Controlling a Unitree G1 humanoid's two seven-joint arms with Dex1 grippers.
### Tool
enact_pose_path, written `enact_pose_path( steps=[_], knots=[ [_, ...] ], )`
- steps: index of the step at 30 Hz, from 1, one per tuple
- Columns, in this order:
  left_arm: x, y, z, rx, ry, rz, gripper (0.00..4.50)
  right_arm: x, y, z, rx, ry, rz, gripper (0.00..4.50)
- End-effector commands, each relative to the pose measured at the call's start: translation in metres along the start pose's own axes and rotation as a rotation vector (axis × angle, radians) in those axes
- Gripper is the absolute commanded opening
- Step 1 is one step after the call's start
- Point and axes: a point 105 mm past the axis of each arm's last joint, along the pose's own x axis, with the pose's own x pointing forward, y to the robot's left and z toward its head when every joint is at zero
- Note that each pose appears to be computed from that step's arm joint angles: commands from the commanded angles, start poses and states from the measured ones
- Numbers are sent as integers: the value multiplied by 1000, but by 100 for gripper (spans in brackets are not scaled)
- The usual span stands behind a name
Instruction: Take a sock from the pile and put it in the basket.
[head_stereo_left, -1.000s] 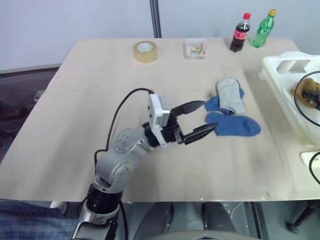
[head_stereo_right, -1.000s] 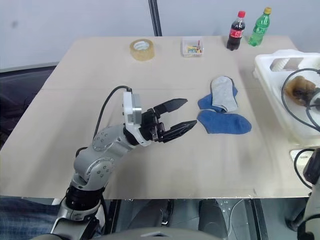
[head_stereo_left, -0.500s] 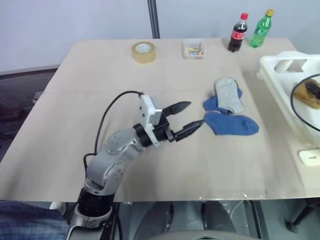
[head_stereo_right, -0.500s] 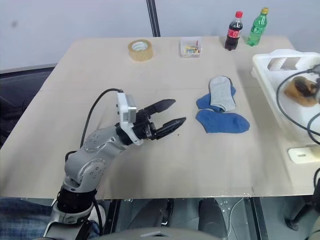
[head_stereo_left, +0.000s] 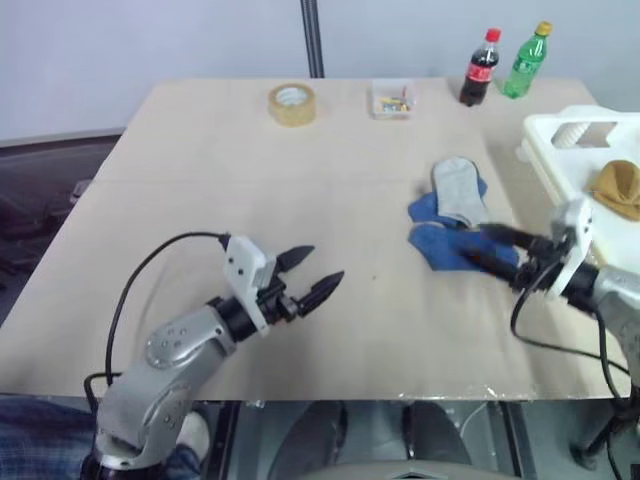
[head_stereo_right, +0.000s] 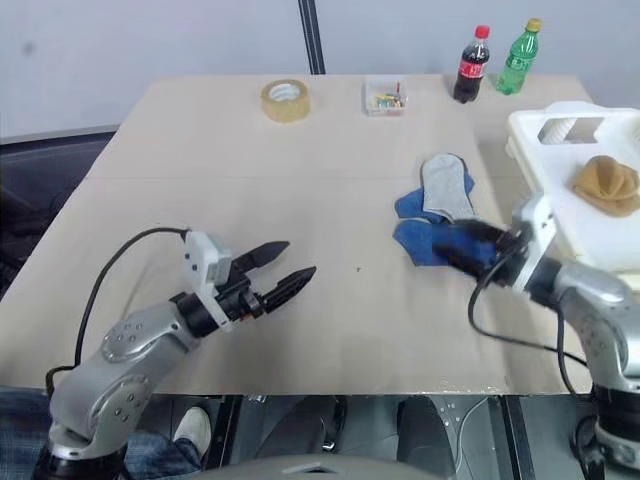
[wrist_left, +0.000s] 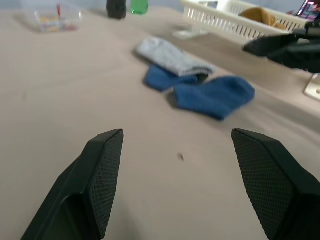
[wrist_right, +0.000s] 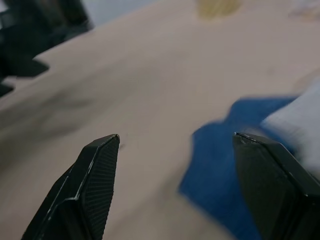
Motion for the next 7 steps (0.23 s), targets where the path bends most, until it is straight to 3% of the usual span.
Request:
enact_pose_path(
  steps=[1, 7],
  knots=[
    [-18, 7, 12, 63, -21, 79, 369, -13, 2, -5, -77, 22, 35, 371],
    [-41, 24, 14, 40, -7, 187, 369, -35, -2, -16, -138, 63, 46, 371]
  ],
)
